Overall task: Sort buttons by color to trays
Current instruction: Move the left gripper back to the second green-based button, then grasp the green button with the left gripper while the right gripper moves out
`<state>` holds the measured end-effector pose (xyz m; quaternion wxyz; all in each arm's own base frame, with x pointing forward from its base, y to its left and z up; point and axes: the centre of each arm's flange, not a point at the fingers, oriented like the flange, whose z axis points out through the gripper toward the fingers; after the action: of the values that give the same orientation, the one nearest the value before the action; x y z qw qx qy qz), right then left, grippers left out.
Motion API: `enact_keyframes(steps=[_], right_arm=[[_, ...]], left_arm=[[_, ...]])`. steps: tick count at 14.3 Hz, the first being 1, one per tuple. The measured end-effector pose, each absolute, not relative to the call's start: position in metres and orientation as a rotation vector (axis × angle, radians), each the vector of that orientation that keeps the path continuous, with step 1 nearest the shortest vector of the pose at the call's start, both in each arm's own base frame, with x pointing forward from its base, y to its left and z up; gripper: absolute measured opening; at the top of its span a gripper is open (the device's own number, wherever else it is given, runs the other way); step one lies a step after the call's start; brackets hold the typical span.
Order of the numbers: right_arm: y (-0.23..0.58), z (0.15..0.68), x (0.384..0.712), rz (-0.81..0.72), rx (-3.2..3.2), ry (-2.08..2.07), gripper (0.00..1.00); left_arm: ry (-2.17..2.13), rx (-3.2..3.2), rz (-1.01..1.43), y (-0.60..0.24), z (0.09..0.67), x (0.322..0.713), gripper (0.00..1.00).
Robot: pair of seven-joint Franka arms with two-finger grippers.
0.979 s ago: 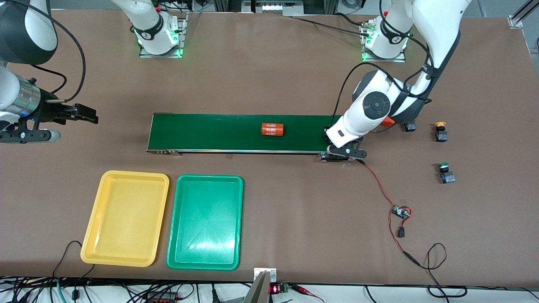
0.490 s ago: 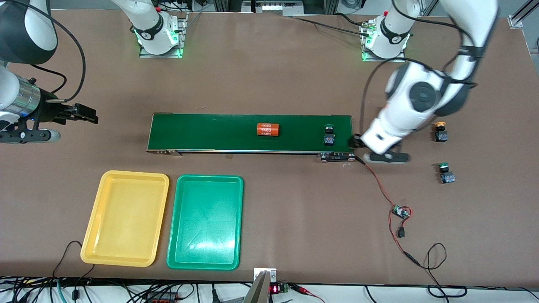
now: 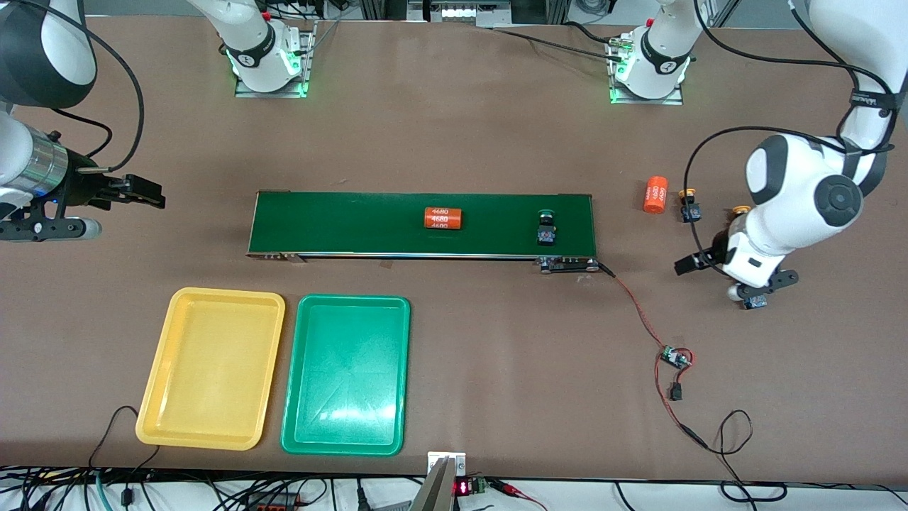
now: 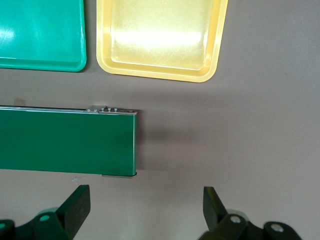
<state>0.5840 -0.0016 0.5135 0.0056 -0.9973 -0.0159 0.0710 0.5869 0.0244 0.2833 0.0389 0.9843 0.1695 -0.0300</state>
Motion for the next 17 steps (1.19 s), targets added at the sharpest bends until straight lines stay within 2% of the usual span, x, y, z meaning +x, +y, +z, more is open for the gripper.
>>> enact_keyframes(steps=[8,17], right_arm=[[-0.002,0.519,0.579,0.240,-3.120,-0.050,1.00],[-0.003,0.548,0.539,0.245,-3.116,-0.050,1.00]], left_arm=[[0.404,3.035,-0.092,0.144,0.252,0.577,1.00],[0.383,3.047,0.001,0.176,0.219,0.606,1.00]])
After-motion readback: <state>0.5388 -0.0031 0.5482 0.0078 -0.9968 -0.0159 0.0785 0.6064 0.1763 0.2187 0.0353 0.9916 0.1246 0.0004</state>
